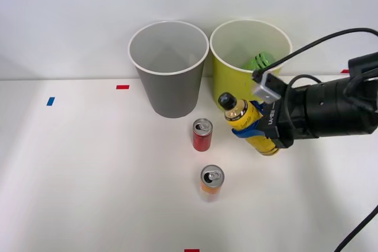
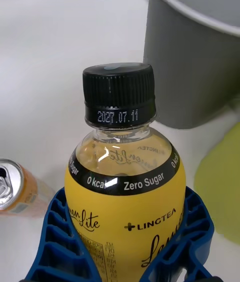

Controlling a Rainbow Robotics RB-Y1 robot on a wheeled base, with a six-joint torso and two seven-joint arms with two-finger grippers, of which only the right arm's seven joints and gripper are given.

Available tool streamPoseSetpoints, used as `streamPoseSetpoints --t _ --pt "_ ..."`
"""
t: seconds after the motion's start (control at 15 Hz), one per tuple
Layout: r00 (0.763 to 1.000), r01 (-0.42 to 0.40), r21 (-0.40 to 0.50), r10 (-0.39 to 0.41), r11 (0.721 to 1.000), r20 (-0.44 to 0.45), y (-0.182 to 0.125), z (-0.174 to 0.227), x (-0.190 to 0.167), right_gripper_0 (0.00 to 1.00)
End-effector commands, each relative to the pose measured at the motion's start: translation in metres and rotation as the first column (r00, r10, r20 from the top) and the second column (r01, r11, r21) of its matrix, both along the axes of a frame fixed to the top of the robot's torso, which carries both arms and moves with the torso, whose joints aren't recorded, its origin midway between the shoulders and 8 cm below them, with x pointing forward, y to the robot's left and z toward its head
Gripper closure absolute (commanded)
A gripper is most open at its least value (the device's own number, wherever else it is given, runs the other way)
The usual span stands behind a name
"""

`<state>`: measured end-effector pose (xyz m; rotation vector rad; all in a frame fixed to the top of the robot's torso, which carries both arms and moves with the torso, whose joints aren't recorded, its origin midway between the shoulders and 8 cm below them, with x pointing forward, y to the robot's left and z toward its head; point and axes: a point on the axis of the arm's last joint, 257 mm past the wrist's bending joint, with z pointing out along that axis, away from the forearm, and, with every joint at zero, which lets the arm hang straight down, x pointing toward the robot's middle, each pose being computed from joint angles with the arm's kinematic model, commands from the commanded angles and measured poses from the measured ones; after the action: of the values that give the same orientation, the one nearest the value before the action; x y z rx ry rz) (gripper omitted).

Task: Put cans in the gray bin, plastic bottles in the light green bin

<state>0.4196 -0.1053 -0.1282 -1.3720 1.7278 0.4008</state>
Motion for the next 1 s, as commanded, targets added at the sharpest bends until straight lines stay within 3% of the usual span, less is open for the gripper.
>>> streamPoseSetpoints --t 0.07,0.4,0.73,0.87,0.93,1.0 --pt "1.000 -0.027 0.159 0.025 0.987 0.013 0.006 0.034 -0.008 1.00" --pt "0.994 -0.094 0.420 0.057 0.903 0.098 0.025 0.106 -0.023 1.00" --pt "0.988 -0.074 0.630 -0.029 0.773 0.151 0.031 0.167 -0.009 1.00" --pt "0.979 -0.051 0.713 -0.108 0.700 0.176 0.032 0.197 0.008 1.00" --pt "0.976 -0.023 0.759 -0.150 0.651 0.158 0.030 0.211 0.016 1.00" --pt "0.971 0.003 0.784 -0.190 0.620 0.146 0.026 0.220 0.025 1.00"
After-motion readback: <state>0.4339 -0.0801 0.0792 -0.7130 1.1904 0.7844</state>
